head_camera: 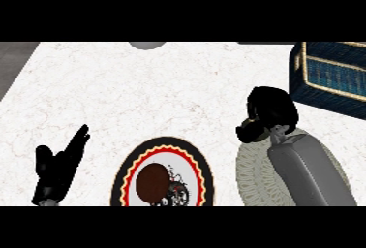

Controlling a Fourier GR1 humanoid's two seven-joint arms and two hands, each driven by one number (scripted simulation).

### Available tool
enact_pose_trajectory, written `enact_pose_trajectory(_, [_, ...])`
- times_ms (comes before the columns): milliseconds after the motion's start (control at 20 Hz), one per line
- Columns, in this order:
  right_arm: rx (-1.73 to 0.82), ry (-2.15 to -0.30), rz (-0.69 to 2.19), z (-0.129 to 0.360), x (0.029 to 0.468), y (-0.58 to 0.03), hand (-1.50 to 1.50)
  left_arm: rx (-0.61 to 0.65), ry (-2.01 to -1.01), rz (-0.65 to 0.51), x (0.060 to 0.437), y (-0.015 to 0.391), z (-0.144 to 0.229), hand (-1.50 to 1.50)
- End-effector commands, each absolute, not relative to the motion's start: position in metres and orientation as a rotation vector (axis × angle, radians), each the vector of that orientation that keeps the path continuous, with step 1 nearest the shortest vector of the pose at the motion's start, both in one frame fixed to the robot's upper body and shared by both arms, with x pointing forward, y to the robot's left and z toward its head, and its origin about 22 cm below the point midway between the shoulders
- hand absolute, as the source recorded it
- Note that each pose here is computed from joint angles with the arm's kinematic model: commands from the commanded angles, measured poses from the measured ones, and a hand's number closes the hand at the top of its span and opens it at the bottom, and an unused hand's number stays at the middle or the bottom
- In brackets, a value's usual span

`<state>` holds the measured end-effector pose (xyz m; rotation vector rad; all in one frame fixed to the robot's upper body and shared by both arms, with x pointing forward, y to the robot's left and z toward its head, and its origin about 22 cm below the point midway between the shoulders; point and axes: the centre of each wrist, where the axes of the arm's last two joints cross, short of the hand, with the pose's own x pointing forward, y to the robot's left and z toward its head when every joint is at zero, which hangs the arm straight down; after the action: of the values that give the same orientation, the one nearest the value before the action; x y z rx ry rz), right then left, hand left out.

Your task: Pick the squash from the placemat and place it in the basket

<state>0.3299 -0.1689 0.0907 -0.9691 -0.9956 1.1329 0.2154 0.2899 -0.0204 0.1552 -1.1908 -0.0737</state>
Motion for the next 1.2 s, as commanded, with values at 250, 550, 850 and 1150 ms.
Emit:
enact_pose_trajectory(250, [-0.809, -1.500, 0.345, 0.200, 0.323, -0.135, 1.50, 0.136, -1.026, -0.037, 0.194, 0.286, -0.051, 0.00])
enact_pose_trajectory(550, [-0.924, -1.561, 0.151, 0.266, 0.309, -0.130, 1.50, 0.172, -1.021, -0.039, 0.189, 0.301, -0.050, 0.00])
enact_pose_trajectory(850, [-1.058, -1.526, 0.064, 0.346, 0.309, -0.183, 1.50, 0.171, -1.026, -0.030, 0.203, 0.302, -0.039, 0.00])
enact_pose_trajectory(1150, [-1.093, -1.482, -0.029, 0.387, 0.323, -0.214, 1.50, 0.156, -1.005, -0.040, 0.182, 0.301, -0.048, 0.00])
